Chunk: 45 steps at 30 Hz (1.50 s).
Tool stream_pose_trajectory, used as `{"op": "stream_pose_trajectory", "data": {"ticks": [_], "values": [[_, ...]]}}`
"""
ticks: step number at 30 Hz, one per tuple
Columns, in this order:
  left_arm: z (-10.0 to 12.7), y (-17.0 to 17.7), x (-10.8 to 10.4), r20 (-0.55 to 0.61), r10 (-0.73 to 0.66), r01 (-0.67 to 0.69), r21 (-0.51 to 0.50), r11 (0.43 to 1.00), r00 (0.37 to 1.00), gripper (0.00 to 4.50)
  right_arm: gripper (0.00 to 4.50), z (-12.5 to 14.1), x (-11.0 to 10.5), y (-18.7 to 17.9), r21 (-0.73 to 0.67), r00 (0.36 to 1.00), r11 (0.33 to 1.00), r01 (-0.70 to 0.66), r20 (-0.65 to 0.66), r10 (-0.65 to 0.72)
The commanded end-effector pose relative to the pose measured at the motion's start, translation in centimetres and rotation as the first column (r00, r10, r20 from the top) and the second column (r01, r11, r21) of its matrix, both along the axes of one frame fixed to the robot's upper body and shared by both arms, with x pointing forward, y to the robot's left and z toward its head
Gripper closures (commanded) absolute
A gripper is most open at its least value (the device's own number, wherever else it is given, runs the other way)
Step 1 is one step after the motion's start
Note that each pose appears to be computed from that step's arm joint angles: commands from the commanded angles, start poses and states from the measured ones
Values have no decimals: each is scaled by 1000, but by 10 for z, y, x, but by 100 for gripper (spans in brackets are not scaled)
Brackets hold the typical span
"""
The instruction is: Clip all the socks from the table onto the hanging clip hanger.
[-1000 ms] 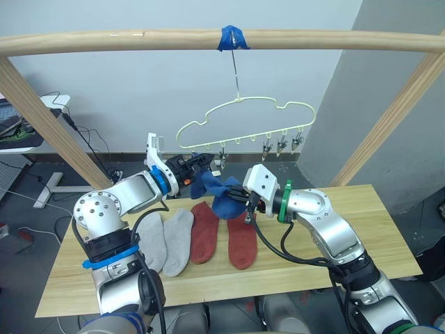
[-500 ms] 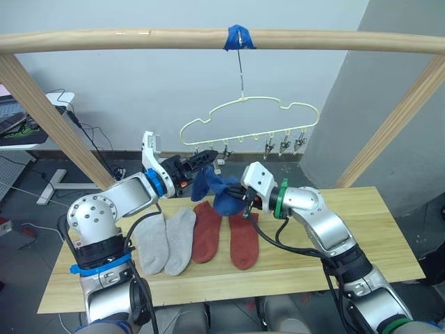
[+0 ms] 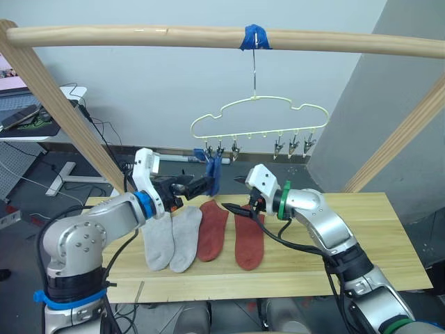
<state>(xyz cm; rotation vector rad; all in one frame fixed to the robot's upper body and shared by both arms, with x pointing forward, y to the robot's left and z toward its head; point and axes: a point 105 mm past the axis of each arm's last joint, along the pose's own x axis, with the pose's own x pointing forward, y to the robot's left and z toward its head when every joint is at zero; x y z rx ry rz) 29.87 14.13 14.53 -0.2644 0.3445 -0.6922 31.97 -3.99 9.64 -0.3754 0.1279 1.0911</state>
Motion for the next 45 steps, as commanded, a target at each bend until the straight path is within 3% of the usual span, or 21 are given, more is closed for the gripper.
{"op": "stream_pose_trajectory", "data": {"ticks": [1, 5, 7, 11, 15, 19, 25, 28, 36, 45], "values": [[7, -10, -4, 121, -49, 42, 59, 997, 991, 0, 4, 17, -4, -18, 14, 998, 1000, 18, 52, -19], [0, -12, -4, 195, -51, 25, 131, 991, 980, 0, 4, 28, -10, -30, 64, 999, 997, 40, 22, -42], [-5, -17, -7, 241, -37, 7, 123, 992, 970, 0, 4, 54, -20, -37, 163, 1000, 986, 20, 18, -23], [7, -22, 1, 441, -4, -79, 169, 982, 897, 0, 4, 86, -37, -43, 303, 1000, 953, 16, -5, -15], [14, -45, -4, 543, -70, -19, 157, 987, 837, 92, 0, 106, -42, -42, 413, 999, 910, 46, -4, -49], [11, -54, 4, 560, -49, -46, 154, 987, 827, 212, 0, 108, -42, -41, 391, 997, 919, 47, 45, -70], [10, -51, 29, 583, 49, -141, 114, 984, 811, 212, 0, 113, -46, -34, 382, 995, 924, 7, 87, -43], [11, -49, 38, 606, 71, -172, 110, 979, 792, 212, 0, 128, -46, -29, 451, 996, 893, -5, 82, -36], [8, -55, 62, 644, 106, -226, 106, 968, 758, 212, 0, 124, -50, -25, 415, 994, 908, -48, 108, 3], [9, -65, 71, 650, 108, -218, 91, 972, 752, 212, 0, 123, -47, -26, 417, 993, 908, -36, 115, -14]]}}
